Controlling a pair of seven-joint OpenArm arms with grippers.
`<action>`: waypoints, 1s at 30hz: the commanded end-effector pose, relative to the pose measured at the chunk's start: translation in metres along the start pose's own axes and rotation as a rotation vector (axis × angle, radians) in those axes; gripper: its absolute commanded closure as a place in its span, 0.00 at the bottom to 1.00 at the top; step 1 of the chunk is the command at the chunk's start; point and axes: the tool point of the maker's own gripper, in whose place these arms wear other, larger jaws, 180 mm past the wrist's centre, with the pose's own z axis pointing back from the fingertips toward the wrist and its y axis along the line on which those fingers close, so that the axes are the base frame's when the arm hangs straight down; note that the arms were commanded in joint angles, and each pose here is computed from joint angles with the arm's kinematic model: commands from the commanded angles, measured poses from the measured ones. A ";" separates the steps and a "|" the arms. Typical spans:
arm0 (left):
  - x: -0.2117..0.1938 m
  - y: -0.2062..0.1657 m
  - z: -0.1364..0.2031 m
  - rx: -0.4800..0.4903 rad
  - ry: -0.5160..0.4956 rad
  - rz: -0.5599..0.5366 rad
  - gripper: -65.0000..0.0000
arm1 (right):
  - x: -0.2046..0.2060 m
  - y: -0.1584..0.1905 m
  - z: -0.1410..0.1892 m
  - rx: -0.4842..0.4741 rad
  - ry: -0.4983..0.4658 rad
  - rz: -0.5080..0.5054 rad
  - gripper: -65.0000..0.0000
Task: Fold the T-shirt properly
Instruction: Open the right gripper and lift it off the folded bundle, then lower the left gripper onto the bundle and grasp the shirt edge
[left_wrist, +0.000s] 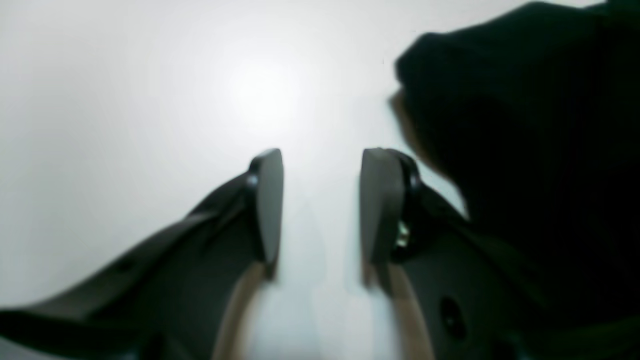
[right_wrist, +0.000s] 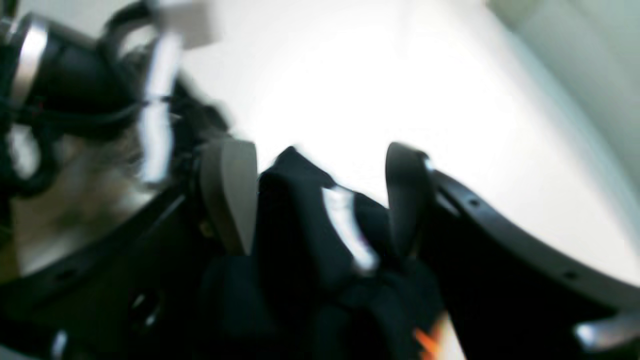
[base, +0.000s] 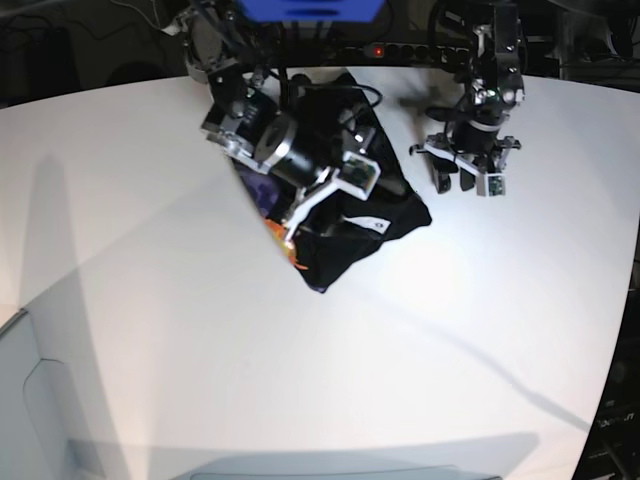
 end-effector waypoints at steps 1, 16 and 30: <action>0.004 0.006 0.005 0.011 -0.018 0.000 0.62 | 0.015 -0.009 0.004 -0.029 -0.057 -0.004 0.38; 0.077 -0.052 0.061 -0.118 -0.243 -0.062 0.54 | -0.063 -0.081 0.060 -0.298 0.142 -0.107 0.38; 0.047 -0.160 0.069 -0.420 -0.171 -0.092 0.08 | -0.084 -0.105 0.082 -0.386 0.200 -0.123 0.38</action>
